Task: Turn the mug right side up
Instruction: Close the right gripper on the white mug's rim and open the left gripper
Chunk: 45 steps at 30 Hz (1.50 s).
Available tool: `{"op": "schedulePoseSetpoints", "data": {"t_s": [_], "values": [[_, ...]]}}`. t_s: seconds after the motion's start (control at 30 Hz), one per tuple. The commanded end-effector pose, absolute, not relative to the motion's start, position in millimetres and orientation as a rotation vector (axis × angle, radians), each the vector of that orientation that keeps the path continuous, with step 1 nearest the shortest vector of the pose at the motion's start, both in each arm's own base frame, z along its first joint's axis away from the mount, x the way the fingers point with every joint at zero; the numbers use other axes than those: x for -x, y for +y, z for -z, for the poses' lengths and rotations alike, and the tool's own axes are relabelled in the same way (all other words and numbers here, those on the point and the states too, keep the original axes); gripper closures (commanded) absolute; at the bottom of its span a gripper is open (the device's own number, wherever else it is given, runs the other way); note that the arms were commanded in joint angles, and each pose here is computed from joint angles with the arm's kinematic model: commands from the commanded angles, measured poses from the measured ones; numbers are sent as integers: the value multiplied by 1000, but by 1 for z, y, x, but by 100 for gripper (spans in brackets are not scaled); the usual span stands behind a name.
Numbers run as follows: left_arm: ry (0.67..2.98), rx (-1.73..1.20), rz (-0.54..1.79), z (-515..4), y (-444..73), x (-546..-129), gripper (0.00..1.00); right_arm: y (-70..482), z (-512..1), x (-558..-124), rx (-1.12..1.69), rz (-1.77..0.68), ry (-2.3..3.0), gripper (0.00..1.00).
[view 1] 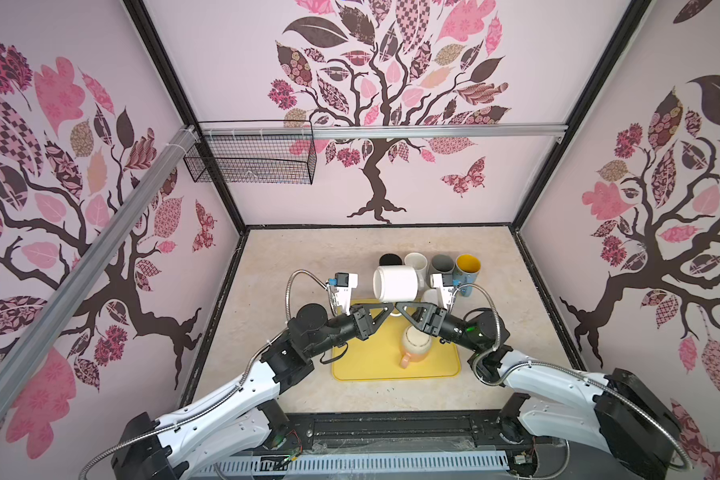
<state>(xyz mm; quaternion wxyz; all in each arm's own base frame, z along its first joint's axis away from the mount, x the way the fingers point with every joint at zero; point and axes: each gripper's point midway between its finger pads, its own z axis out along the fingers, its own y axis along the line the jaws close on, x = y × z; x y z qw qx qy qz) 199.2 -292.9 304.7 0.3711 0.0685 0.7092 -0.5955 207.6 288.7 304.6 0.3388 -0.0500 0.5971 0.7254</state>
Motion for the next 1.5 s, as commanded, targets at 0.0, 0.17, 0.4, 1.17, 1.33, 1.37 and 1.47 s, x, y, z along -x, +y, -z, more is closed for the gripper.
{"op": "schedulePoseSetpoints", "data": {"t_s": [0.0,0.17,0.4,1.17,1.33,1.37,1.47], "values": [[1793,-251,1573,-304,-298,-184,100,285,-355,-205,186,-1920,1359,72],[1787,-263,1571,-306,-296,-180,100,284,-357,-207,166,-1913,1354,71],[1811,-281,1575,-296,-295,-173,100,283,-365,-211,158,-1897,1329,100],[2156,32,315,-214,-126,-210,5,312,-279,-293,177,-995,2012,100],[2170,38,321,-203,-126,-209,6,324,-262,-316,183,-728,2071,100],[2178,30,332,-201,-129,-208,6,328,-256,-321,195,-695,2091,100],[2196,5,362,-192,-135,-206,6,342,-242,-334,239,-623,2139,100]]}}
